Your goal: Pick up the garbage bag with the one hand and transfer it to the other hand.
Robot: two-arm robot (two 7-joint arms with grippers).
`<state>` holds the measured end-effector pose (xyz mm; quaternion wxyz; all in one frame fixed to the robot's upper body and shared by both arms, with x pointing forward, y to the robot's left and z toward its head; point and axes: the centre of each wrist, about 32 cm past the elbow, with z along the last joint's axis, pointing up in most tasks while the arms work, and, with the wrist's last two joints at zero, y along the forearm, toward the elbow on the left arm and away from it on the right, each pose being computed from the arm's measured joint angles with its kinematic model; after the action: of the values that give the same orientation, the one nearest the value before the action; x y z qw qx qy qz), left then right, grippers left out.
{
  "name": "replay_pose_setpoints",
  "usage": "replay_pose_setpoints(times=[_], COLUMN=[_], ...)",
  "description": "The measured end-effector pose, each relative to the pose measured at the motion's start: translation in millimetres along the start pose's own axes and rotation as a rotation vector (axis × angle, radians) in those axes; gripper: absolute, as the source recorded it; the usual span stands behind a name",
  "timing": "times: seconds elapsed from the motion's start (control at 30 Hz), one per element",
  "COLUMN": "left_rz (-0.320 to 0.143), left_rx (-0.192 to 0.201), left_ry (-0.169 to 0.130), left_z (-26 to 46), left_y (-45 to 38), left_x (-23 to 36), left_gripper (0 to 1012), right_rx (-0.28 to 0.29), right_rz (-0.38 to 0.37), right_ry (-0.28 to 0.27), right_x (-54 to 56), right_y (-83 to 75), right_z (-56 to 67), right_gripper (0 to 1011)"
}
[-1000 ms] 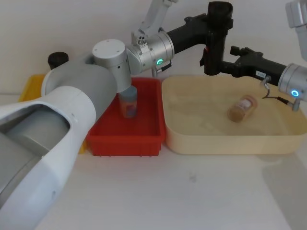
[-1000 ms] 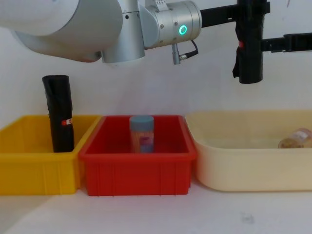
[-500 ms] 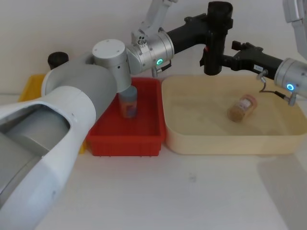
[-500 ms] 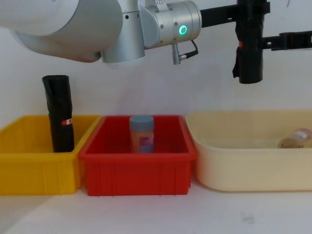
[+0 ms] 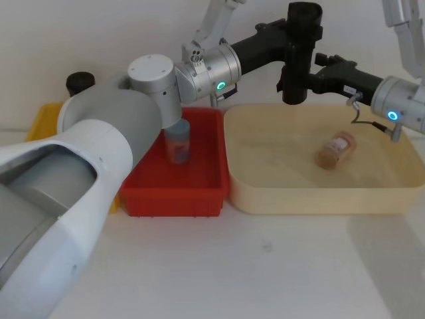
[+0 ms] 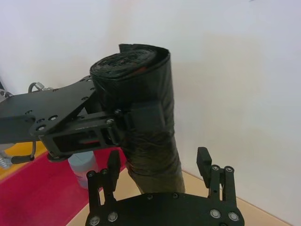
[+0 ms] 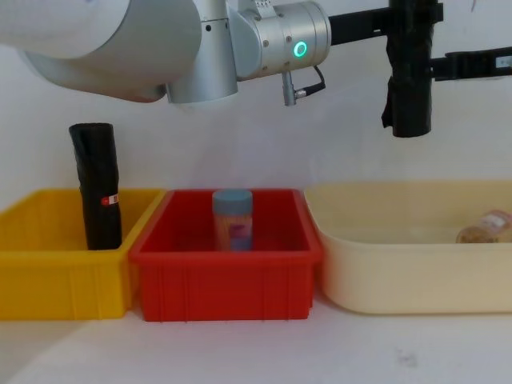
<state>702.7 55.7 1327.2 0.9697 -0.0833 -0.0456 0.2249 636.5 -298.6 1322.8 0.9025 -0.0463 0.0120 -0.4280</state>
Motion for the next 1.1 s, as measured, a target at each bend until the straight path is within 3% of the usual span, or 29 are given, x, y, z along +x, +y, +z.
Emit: replay_pose_setpoints(times=[0.6, 0.9, 1.1], left_rz=[0.000, 0.000, 0.000], left_rx=[0.000, 0.000, 0.000], left_ry=[0.000, 0.000, 0.000], left_z=[0.0, 0.0, 0.0], left_y=[0.0, 0.0, 0.0], left_x=[0.0, 0.0, 0.0], left_gripper=[475, 475, 475], right_rx=[0.008, 0.012, 0.013], right_rz=[0.017, 0.013, 0.012], right_ry=[-0.018, -0.023, -0.025], right_x=[-10.3, -12.3, -13.2], right_y=[20.4, 24.9, 26.8], right_z=[0.8, 1.2, 1.1], right_gripper=[1000, 816, 631])
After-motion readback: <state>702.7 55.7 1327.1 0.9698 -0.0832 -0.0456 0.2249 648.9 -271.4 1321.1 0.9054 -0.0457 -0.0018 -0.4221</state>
